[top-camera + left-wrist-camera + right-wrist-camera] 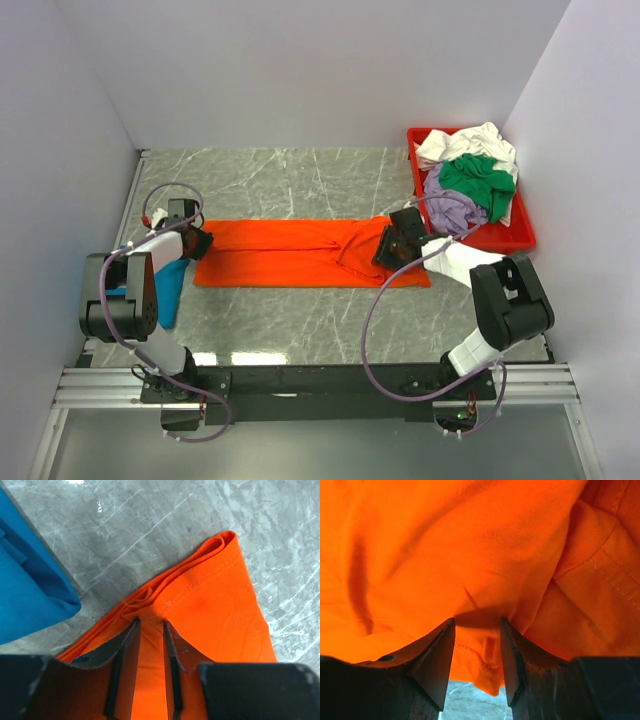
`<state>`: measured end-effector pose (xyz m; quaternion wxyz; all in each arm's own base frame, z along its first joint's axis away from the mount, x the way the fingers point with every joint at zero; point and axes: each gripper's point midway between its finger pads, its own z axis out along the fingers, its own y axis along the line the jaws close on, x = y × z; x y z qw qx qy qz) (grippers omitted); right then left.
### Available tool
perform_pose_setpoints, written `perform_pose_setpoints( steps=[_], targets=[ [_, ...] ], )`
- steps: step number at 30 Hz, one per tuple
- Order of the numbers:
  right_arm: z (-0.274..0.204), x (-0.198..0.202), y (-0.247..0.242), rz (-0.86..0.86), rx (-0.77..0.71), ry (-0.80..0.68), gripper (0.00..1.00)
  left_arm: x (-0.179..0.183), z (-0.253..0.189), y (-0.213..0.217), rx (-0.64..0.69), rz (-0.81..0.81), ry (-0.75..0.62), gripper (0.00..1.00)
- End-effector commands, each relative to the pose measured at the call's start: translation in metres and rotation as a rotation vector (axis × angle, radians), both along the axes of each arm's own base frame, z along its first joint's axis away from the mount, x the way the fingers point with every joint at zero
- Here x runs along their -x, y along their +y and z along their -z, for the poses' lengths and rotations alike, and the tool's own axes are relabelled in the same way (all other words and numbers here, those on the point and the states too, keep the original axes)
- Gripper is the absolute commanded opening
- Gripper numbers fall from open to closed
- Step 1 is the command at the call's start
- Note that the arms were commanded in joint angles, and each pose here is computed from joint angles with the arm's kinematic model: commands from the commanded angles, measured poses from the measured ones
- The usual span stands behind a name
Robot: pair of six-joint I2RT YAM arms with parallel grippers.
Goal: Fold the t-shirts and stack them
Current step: Fold the tshirt
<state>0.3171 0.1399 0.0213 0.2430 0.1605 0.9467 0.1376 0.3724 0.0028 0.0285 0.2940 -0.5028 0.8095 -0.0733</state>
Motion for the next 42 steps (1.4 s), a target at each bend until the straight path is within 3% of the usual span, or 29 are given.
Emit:
perform_pose_setpoints(
  steps=[1, 9, 13, 16, 20, 25, 35, 42],
  targets=[
    [0.001, 0.003, 0.001, -0.004, -0.026, -0.029, 0.49, -0.006, -0.012, 0.007, -0.031, -0.008, -0.054, 0.31],
    [-0.023, 0.017, -0.006, 0.003, -0.027, -0.071, 0.48, -0.014, -0.06, 0.002, -0.049, 0.039, -0.169, 0.43],
    [-0.066, 0.002, -0.008, 0.02, -0.03, -0.159, 0.49, -0.013, -0.086, -0.036, -0.131, 0.179, -0.202, 0.47],
    [-0.077, -0.018, -0.008, 0.04, 0.0, -0.173, 0.49, -0.001, -0.086, -0.072, -0.213, 0.289, -0.182, 0.44],
    [-0.071, -0.045, 0.0, 0.058, 0.015, -0.145, 0.48, 0.01, -0.063, -0.107, -0.238, 0.43, -0.146, 0.3],
    [-0.048, -0.071, -0.001, 0.087, 0.081, -0.092, 0.48, 0.013, -0.044, -0.143, -0.271, 0.612, -0.119, 0.27],
    [0.012, -0.073, -0.006, 0.033, 0.189, 0.066, 0.47, 0.034, 0.001, -0.168, -0.308, 0.701, 0.026, 0.24],
    [0.01, -0.112, 0.002, -0.036, 0.253, 0.098, 0.47, 0.06, 0.002, -0.199, -0.13, 0.681, 0.014, 0.24]
  ],
)
